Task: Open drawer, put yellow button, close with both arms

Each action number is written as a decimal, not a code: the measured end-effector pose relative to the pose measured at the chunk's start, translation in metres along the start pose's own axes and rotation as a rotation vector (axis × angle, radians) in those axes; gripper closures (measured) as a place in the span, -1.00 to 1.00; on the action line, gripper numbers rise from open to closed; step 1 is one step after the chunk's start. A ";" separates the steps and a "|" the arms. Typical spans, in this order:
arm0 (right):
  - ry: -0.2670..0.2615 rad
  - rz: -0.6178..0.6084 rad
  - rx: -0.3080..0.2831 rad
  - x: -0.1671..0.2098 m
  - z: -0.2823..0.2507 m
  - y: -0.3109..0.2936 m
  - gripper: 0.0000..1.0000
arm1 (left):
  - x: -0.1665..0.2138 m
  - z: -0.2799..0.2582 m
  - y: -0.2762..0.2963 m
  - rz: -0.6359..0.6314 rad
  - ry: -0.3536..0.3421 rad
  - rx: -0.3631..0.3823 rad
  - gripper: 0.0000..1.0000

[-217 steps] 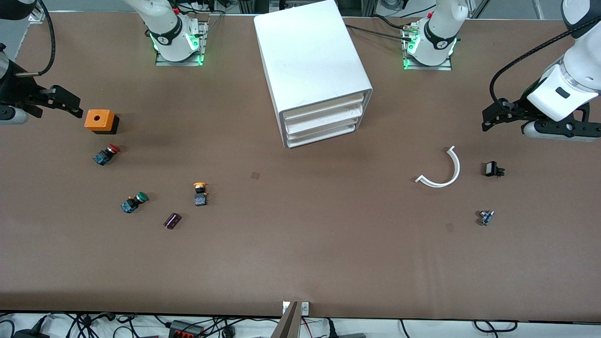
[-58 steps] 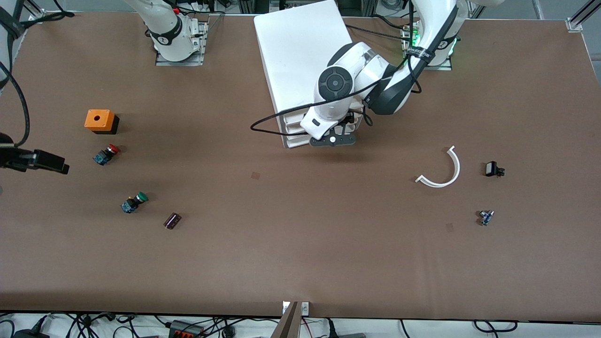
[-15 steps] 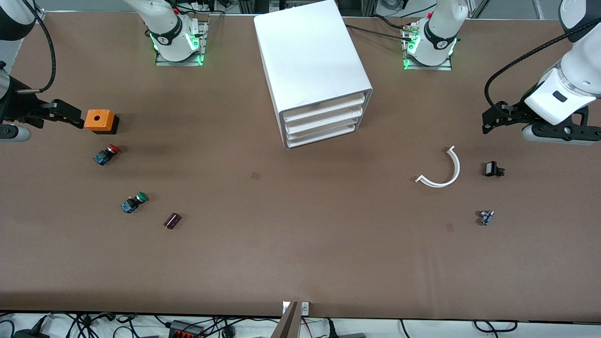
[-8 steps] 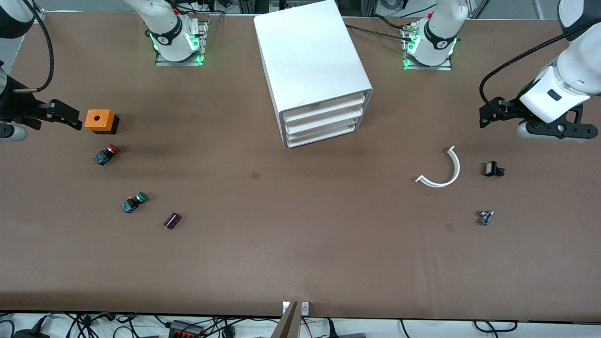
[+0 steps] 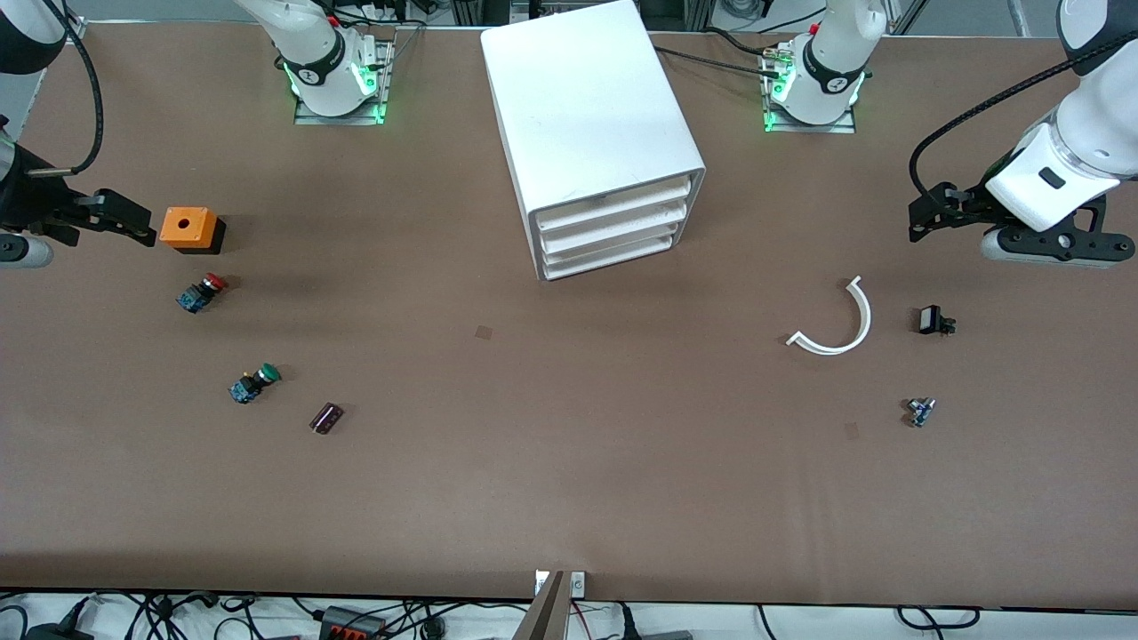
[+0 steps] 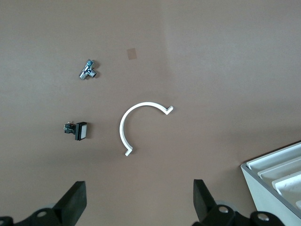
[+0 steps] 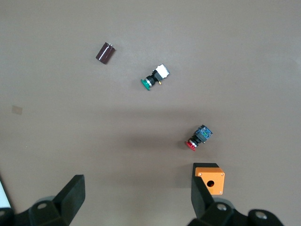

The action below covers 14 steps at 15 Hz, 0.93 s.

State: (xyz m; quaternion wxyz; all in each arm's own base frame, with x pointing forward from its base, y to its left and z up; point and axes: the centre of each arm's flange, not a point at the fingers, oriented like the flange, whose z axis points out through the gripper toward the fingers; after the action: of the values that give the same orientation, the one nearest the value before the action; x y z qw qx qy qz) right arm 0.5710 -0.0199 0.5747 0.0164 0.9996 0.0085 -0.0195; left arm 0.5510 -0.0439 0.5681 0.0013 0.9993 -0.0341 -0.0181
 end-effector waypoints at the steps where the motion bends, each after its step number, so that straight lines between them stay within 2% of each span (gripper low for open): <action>1: -0.001 0.000 0.000 0.000 0.001 0.000 -1.00 | 0.000 0.000 0.000 0.001 0.001 0.000 -1.00; 14: -0.007 0.000 0.000 0.000 0.004 0.000 -1.00 | 0.000 -0.001 0.001 0.001 -0.001 0.000 -1.00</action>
State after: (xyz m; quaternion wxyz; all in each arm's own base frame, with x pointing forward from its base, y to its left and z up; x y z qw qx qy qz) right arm 0.5706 -0.0199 0.5711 0.0163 0.9996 0.0085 -0.0228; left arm 0.5508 -0.0447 0.5687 0.0013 0.9992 -0.0349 -0.0184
